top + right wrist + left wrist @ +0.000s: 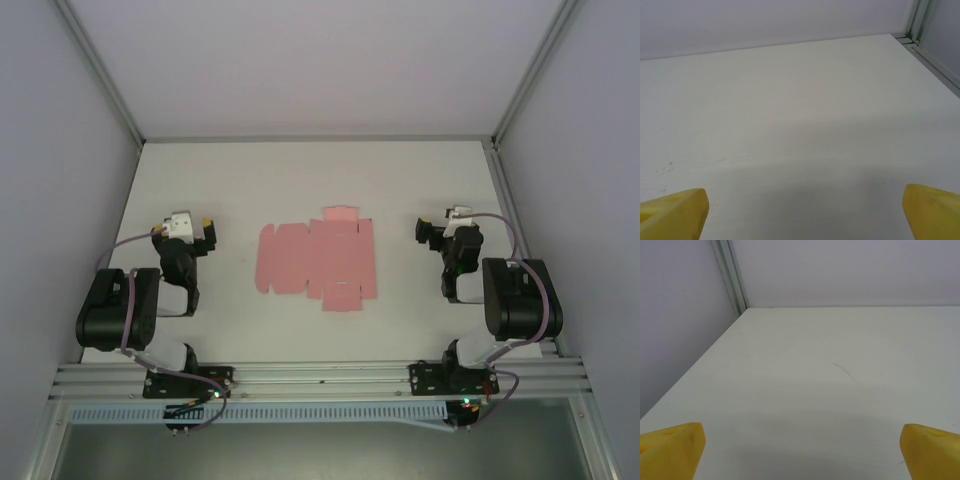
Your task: Assemble paper box
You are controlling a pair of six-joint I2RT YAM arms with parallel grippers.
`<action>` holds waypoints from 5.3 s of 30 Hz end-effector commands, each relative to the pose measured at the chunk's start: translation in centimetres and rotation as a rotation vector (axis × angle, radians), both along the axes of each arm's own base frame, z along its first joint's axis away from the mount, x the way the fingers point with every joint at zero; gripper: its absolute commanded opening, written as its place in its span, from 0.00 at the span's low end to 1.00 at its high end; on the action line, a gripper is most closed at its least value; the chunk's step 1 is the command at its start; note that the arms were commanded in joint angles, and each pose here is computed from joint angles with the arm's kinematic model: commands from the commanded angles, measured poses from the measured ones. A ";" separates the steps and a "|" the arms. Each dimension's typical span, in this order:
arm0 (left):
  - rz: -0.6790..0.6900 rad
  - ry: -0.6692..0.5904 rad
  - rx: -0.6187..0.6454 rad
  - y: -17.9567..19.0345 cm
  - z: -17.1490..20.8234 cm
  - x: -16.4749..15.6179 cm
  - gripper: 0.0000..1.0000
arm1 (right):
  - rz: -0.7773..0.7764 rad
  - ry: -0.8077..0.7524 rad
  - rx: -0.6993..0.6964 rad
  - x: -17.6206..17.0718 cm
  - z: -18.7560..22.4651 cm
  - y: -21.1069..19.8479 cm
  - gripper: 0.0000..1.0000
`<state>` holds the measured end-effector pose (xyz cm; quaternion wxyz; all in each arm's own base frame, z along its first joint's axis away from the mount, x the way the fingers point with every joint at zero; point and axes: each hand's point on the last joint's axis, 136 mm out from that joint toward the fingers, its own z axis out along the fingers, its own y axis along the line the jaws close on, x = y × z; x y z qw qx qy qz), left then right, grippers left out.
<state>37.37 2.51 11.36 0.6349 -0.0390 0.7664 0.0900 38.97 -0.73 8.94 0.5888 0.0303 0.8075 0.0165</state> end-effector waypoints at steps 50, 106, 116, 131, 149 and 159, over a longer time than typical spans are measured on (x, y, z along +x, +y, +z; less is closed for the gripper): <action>-0.444 0.613 -0.559 -19.6 0.6 -3.8 1.00 | 0.308 0.917 0.304 -5.9 -4.3 21.6 0.41; -1.117 0.539 -0.904 -29.6 8.6 -7.8 0.92 | 0.212 1.105 0.288 -11.9 -13.2 17.2 0.26; -0.788 0.729 -0.645 -27.4 3.3 -5.2 0.75 | 0.203 1.083 0.273 -11.8 -12.8 16.7 0.27; -0.845 0.603 -0.517 -27.4 7.8 -4.4 0.00 | 0.367 0.775 0.254 -7.2 -1.9 18.0 0.43; -1.376 0.022 -0.646 -27.6 28.3 -14.7 0.00 | 0.840 0.151 0.700 -9.2 16.1 16.6 0.97; -1.407 -0.018 -0.702 -27.3 29.4 -15.8 0.00 | 0.932 0.073 0.765 -8.6 18.3 16.6 0.48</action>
